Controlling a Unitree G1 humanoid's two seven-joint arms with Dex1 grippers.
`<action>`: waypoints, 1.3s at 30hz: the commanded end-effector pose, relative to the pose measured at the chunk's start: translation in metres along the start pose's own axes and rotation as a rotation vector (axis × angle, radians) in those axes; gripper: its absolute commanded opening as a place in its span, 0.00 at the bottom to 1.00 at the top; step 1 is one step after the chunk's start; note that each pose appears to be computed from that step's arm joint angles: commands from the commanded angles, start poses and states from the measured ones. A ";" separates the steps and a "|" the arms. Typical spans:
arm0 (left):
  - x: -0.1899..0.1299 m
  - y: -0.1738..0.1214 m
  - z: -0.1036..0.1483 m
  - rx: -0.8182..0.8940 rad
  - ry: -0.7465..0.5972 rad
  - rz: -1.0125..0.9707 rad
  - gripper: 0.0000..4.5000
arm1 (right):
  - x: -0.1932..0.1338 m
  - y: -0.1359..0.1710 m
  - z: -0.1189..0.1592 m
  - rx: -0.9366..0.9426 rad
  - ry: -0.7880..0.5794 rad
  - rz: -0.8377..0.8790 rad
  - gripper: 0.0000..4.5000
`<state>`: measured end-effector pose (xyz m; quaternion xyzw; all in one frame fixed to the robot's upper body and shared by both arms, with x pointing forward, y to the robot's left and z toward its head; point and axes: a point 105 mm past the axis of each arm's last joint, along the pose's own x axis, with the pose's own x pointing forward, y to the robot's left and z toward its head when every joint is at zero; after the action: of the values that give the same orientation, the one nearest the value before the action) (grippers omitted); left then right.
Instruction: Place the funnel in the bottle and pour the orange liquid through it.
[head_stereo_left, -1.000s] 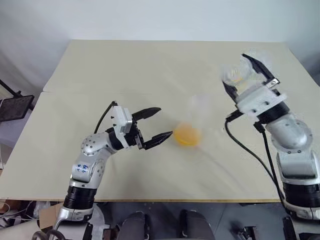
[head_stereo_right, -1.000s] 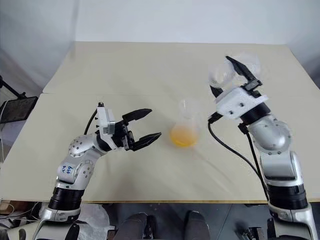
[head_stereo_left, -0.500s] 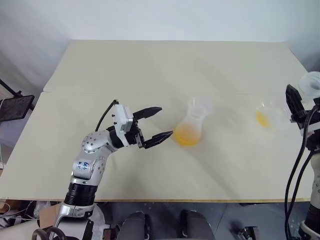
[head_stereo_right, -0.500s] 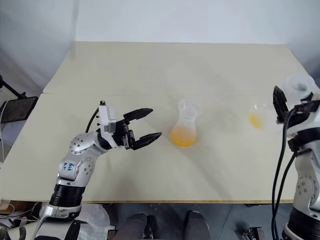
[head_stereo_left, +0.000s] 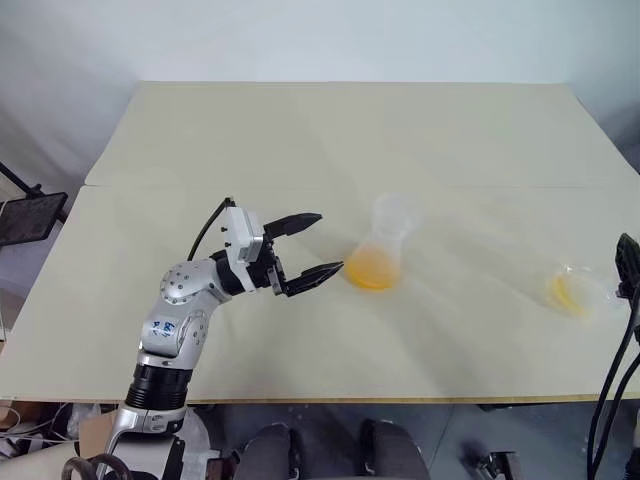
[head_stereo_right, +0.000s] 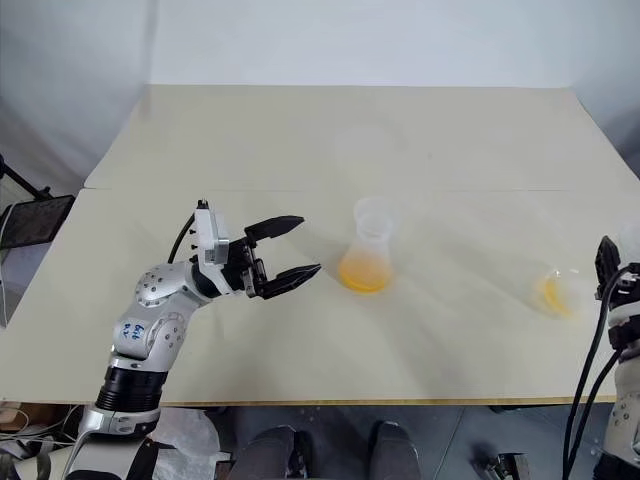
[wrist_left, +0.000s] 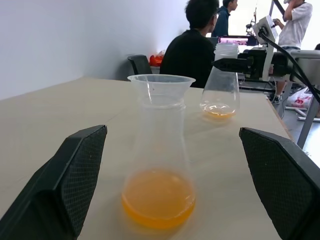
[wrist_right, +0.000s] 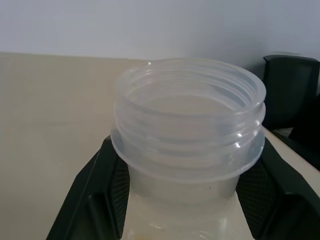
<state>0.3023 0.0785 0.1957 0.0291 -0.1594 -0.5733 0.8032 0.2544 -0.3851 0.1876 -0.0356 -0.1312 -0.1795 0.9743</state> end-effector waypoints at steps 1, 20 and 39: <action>0.002 0.003 0.011 0.026 -0.035 0.002 1.00 | -0.003 -0.015 0.009 0.036 -0.076 -0.073 0.54; 0.001 0.005 0.010 0.023 -0.023 -0.005 1.00 | -0.018 -0.026 0.041 -0.005 -0.179 -0.133 1.00; -0.045 0.011 -0.010 0.069 0.174 0.026 1.00 | 0.003 0.099 0.113 0.000 -0.333 0.570 1.00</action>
<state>0.3050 0.1100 0.1782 0.0838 -0.1060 -0.5644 0.8143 0.2600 -0.3042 0.3008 -0.1383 -0.2838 0.0280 0.9484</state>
